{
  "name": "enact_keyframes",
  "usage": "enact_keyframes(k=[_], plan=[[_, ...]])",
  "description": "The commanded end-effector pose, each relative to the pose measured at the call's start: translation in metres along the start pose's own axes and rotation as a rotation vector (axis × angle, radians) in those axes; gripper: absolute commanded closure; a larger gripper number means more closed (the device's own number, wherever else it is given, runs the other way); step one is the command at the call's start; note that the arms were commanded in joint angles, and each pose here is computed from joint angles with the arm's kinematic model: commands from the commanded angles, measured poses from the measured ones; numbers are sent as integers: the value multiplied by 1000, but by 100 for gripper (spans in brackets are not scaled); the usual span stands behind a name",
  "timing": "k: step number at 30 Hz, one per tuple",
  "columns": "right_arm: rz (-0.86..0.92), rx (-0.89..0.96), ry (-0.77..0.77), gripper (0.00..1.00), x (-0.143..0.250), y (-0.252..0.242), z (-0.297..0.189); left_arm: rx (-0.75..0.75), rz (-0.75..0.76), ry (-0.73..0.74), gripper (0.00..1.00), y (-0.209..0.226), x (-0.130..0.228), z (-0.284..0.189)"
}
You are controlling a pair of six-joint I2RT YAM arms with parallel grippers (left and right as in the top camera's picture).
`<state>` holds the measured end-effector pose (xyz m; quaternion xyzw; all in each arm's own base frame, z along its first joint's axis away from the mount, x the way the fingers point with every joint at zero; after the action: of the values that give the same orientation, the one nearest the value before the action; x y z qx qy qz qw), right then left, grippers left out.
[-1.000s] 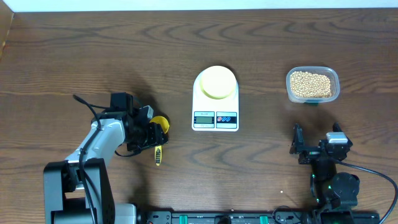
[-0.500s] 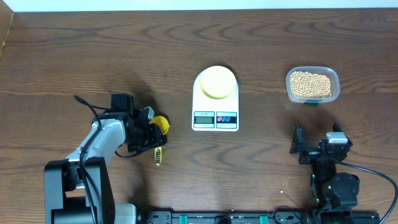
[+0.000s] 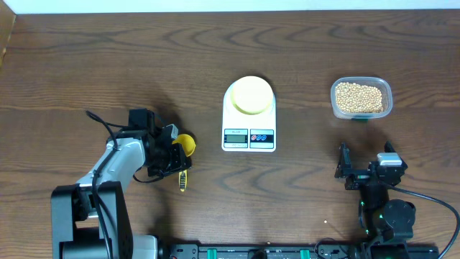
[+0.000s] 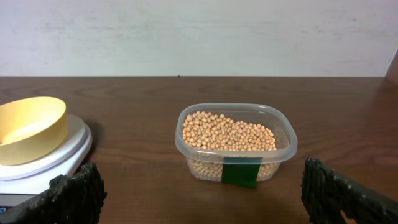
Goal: Scoop item into bowl and weigh 50g on scale
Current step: 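Lower the left gripper over the scoop cup and close on it, then lift the scoop with the left gripper and raise it upright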
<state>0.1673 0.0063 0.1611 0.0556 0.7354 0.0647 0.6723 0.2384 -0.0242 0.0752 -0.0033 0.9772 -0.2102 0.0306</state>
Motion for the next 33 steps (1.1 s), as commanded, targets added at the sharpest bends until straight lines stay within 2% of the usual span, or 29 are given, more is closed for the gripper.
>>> enact_keyframes(k=[1, 6, 11, 18, 33], plan=[[12, 8, -1, 1, 0, -1, 0, 6, -2, 22, 73, 2, 4, 5], [12, 8, -1, 1, 0, -1, 0, 6, -2, 22, 76, 2, 4, 5], [12, 8, -1, 1, 0, -1, 0, 6, -2, 22, 85, 2, 4, 5], [12, 8, -1, 1, 0, -1, 0, 10, -22, 21, 92, 1, 4, 5], [12, 8, -1, 1, 0, -1, 0, 63, -25, 17, 93, -4, 3, 4]])
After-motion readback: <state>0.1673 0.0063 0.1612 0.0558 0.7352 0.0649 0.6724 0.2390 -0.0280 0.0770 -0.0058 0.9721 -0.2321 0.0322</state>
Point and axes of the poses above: each gripper's point midway between its finger pads, its own z axis out along the fingers, its own y axis along the line the jaws close on, x = y × z, the point moved 8 cm from there along -z, back along the fingers, and after that the axes turned 9 degrees about z, right-handed, at the moved point
